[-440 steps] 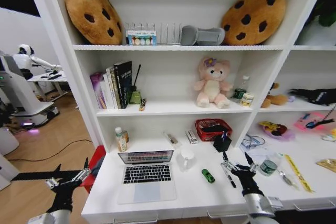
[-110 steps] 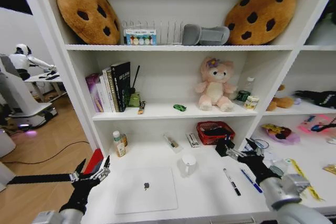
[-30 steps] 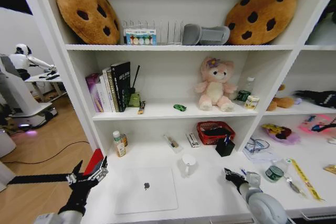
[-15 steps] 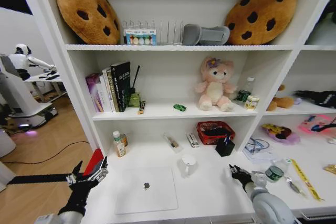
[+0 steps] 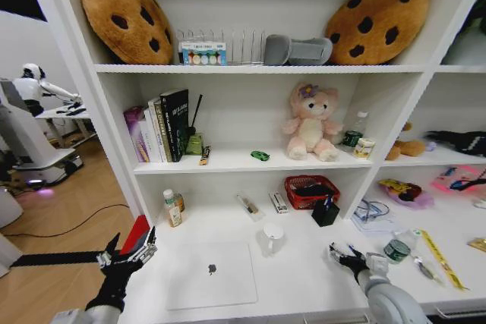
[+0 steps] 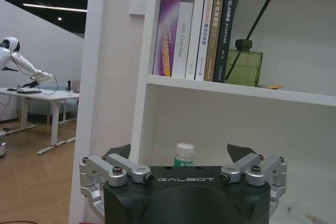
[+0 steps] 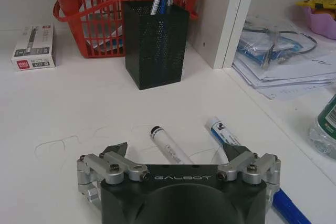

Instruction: Organize the objects on the table.

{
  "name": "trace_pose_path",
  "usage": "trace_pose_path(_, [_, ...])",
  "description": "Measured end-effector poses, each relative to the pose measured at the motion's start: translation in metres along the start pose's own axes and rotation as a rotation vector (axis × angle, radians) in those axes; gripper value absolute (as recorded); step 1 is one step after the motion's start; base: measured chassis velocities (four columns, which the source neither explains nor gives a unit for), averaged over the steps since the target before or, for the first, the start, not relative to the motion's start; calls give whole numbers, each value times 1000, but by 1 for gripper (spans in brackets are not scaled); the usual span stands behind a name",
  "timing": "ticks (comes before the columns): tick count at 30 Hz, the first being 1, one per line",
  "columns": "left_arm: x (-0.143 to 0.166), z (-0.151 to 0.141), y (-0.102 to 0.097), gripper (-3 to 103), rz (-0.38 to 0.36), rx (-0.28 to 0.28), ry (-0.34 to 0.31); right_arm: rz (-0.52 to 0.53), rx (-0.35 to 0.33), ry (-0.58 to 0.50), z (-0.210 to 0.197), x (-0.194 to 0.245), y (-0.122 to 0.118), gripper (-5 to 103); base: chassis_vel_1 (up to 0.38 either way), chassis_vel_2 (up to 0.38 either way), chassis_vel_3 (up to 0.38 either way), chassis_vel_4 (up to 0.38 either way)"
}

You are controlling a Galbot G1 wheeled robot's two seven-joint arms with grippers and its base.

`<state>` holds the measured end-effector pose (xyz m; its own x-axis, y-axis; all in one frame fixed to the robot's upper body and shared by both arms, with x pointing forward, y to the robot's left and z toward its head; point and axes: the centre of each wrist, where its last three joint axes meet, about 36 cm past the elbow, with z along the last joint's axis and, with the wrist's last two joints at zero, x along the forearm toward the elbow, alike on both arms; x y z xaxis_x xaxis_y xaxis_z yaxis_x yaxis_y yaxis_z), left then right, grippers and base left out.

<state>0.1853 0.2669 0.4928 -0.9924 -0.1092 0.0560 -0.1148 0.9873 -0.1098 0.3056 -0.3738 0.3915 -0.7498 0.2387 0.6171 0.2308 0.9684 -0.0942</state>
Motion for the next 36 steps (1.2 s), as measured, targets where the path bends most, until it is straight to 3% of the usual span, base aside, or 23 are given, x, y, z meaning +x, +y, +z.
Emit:
trace_pose_path(9, [1,-2,0,100,-7,2,-5,-28,12,8,0,-6,8,79,0,0,0,0])
trace_pose_path(15, [0,-2,0,100,-9,3,-9,-36,13,8,-2,-5,9,52,0,0,0,0])
trace_pose_path(16, [0,-2,0,100,-9,3,-9,-36,13,8,-2,-5,9,52,0,0,0,0])
trace_pose_path(19, [0,-2,0,100,-9,1,-11,-34,14,12,-1,-4,9,35,0,0,0,0])
trace_pose_path(20, [0,-2,0,100,-9,1,-11,-34,14,12,-1,-4,9,35,0,0,0,0])
trace_pose_path(22, [0,-1,0,100,-9,2,-10,-34,13,14,0,-3,10,25,0,0,0,0])
trace_pose_path(24, [0,-1,0,100,-9,3,-9,-35,13,14,0,-2,10,25,0,0,0,0])
trace_pose_path(25, [0,-1,0,100,-9,4,-10,-37,12,14,-1,-1,11,15,0,0,0,0])
trace_pose_path(33, [-1,-1,1,100,-7,-1,-14,-45,7,0,-6,2,12,11,0,0,0,0])
trace_pose_path(36, [-1,-1,1,100,-8,0,-15,-50,8,-56,-10,4,12,11,0,0,0,0])
